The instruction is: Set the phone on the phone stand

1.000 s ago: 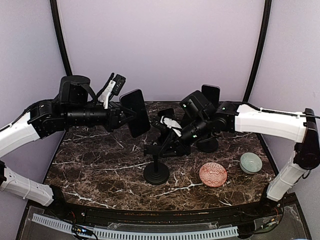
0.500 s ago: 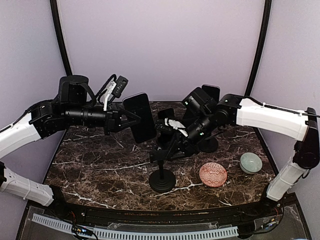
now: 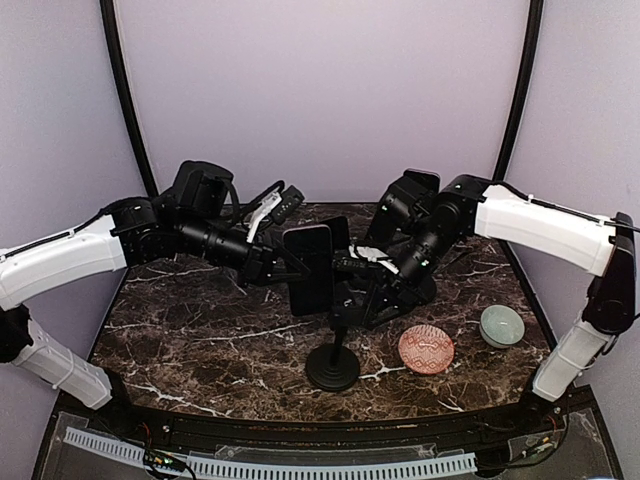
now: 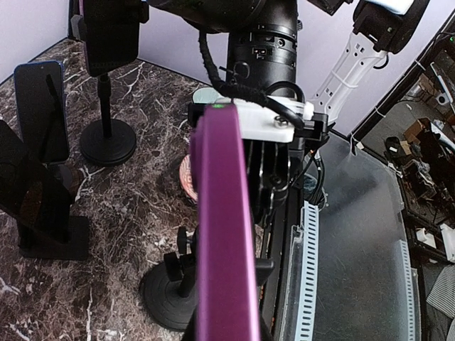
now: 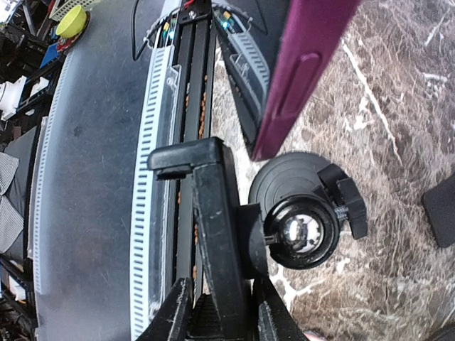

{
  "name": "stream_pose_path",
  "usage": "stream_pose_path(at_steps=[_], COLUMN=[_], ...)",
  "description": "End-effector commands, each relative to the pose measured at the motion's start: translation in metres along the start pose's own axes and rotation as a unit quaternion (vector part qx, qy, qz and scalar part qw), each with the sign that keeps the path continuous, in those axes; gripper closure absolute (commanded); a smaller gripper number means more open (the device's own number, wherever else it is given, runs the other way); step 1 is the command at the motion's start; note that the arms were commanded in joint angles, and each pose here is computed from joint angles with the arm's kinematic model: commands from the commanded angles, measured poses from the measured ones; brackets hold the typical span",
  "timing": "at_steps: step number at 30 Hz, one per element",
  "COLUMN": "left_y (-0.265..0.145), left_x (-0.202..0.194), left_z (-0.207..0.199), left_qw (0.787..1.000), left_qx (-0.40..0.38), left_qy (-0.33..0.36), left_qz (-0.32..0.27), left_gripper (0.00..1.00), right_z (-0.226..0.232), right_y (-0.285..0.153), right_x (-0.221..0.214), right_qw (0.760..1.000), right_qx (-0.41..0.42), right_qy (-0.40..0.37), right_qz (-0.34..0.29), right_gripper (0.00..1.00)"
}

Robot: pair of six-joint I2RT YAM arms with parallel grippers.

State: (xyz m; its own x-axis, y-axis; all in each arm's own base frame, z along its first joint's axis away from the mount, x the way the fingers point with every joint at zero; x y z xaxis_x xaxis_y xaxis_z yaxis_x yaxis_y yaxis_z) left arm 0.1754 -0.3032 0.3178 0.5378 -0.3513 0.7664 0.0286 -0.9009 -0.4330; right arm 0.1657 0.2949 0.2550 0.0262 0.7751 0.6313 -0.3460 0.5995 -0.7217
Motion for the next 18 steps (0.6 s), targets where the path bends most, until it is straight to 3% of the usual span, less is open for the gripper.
stream_pose_path(at_steps=[1, 11, 18], left_y=[0.008, -0.033, -0.043], left_x=[0.032, 0.015, 0.013], left_z=[-0.083, -0.073, -0.071], left_qw=[0.965, 0.986, 0.988], left_qx=[-0.202, -0.062, -0.034], left_qy=[0.156, 0.144, 0.128], left_qz=[-0.052, -0.060, -0.074], left_gripper=[1.00, 1.00, 1.00], right_z=[-0.021, -0.025, -0.007], right_y=[0.019, 0.012, 0.004], right_x=[0.038, 0.043, 0.041], right_qw=[0.997, 0.994, 0.991], right_qx=[-0.025, -0.055, -0.029], right_qy=[-0.057, -0.073, -0.105], right_qz=[-0.051, -0.064, -0.079], right_gripper=[1.00, 0.98, 0.59])
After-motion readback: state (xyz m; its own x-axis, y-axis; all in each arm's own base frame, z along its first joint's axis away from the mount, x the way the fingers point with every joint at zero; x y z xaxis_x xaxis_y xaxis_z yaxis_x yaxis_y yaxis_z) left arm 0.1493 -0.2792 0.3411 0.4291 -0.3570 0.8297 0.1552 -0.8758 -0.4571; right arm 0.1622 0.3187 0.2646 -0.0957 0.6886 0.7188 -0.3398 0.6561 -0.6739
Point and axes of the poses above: each gripper's point midway between its finger pads, its own y axis out along the fingers, its own z axis along the line the jaws close on, x = y × z, the point moved 7 cm from there along -y, back along the fingers, and after that the axes turned 9 degrees about -y, right-handed, at the moved point
